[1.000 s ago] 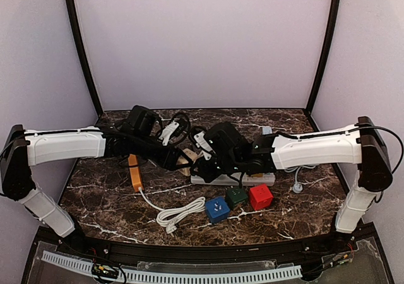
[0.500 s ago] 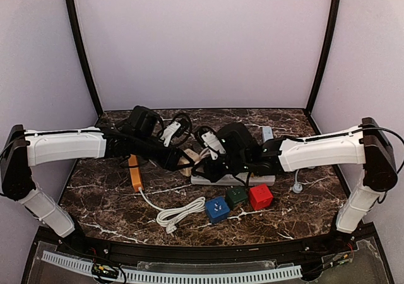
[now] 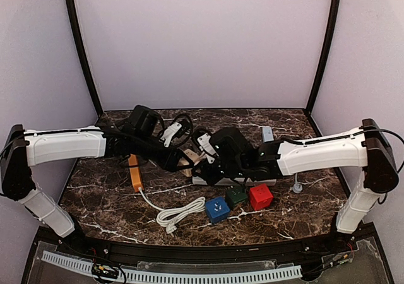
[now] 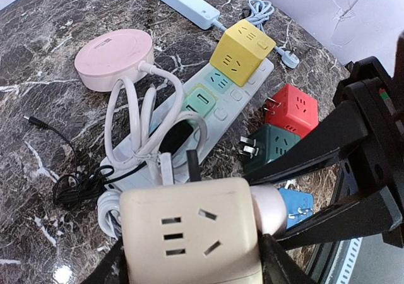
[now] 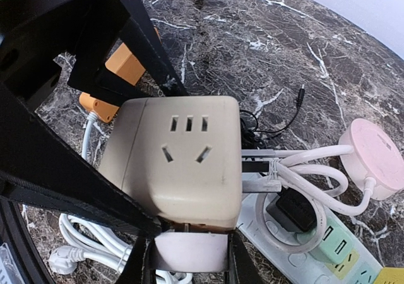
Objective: Pull the plug off the socket
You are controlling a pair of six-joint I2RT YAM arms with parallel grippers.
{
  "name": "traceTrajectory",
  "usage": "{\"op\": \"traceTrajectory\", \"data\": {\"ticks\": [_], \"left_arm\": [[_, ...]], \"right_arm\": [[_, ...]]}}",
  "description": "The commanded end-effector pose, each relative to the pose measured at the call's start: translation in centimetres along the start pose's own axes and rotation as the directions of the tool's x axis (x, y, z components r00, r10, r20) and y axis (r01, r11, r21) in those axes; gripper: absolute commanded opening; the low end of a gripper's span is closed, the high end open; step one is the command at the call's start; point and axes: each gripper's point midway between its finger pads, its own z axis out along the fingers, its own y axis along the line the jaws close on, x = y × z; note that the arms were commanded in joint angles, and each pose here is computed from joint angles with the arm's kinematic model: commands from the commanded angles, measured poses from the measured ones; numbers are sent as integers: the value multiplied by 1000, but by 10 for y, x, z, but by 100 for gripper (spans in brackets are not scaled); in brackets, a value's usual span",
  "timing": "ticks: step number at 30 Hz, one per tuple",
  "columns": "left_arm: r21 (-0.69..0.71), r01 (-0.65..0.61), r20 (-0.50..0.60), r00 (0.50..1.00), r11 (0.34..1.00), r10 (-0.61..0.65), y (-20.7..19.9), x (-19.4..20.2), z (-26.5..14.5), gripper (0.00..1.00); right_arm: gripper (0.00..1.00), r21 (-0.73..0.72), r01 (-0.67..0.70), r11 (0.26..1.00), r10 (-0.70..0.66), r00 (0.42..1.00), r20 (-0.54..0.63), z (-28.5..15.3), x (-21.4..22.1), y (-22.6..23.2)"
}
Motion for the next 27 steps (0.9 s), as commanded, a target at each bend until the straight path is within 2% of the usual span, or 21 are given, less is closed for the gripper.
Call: {"op": "traceTrajectory", "data": {"ticks": [1, 17, 21, 27], "left_arm": [[-137, 34, -126, 991, 990, -52, 38, 35, 5, 1], [-136, 126, -111, 984, 983, -141, 57, 36, 4, 1], [-86, 112, -99, 988, 990, -120, 49, 32, 5, 1], [-32, 80, -87, 993, 996, -82, 39, 27, 2, 1]], "right_arm": [[0, -5, 10, 1000, -9, 974, 224, -27, -74, 28], [0, 146, 4, 989, -28, 986, 162, -9, -67, 29], [0, 67, -19, 998, 6, 983, 183, -13, -70, 32], [0, -207, -41, 977, 90, 968, 232, -28, -74, 37]]}}
